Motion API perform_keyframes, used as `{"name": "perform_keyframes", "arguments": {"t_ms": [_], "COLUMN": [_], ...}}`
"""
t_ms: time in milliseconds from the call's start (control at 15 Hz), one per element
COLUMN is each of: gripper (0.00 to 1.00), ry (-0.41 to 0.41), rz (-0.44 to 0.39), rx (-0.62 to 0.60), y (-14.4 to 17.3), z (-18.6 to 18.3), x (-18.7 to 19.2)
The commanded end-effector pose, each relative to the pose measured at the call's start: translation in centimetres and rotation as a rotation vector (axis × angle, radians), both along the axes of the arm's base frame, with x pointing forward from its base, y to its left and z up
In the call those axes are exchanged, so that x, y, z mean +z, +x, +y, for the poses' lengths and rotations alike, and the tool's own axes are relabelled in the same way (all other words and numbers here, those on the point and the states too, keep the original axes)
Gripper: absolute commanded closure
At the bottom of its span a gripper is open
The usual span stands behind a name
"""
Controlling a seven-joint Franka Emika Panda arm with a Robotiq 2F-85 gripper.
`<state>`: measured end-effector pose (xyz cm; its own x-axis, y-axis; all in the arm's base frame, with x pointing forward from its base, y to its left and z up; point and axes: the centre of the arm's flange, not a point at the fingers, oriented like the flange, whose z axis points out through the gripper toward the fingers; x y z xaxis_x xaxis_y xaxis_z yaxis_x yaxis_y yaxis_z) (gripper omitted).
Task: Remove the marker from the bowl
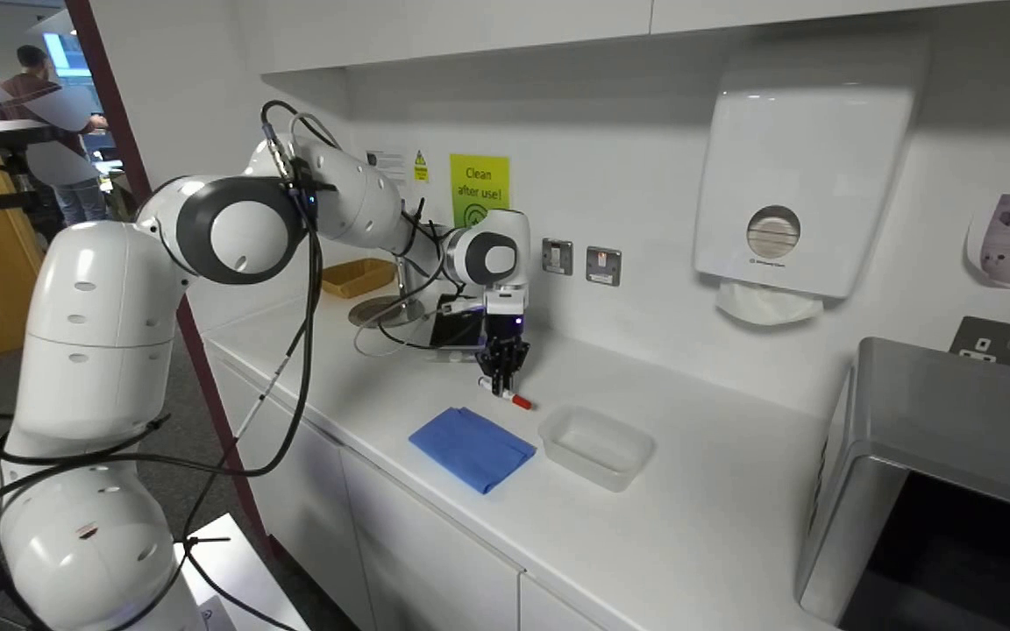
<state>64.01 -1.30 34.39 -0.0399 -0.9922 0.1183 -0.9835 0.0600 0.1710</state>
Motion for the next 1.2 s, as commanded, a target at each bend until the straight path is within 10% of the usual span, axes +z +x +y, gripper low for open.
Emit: {"name": "perform_keyframes", "arguments": {"t_ms": [0,467,533,1133], "gripper": [0.95,0.95,0.56,0.0], "ry": [0.007,0.004,0.005,-0.003], "rz": [-0.014,-0.005,-0.005,-0.015], "rx": [-0.006,-0.005,-0.004,-0.003], "y": [0.3,0.43,0.44,0.39], "z": [-0.32,-0.37,-0.36,-0.27], "x": [-0.51,-1.03,-1.04,-0.34]}}
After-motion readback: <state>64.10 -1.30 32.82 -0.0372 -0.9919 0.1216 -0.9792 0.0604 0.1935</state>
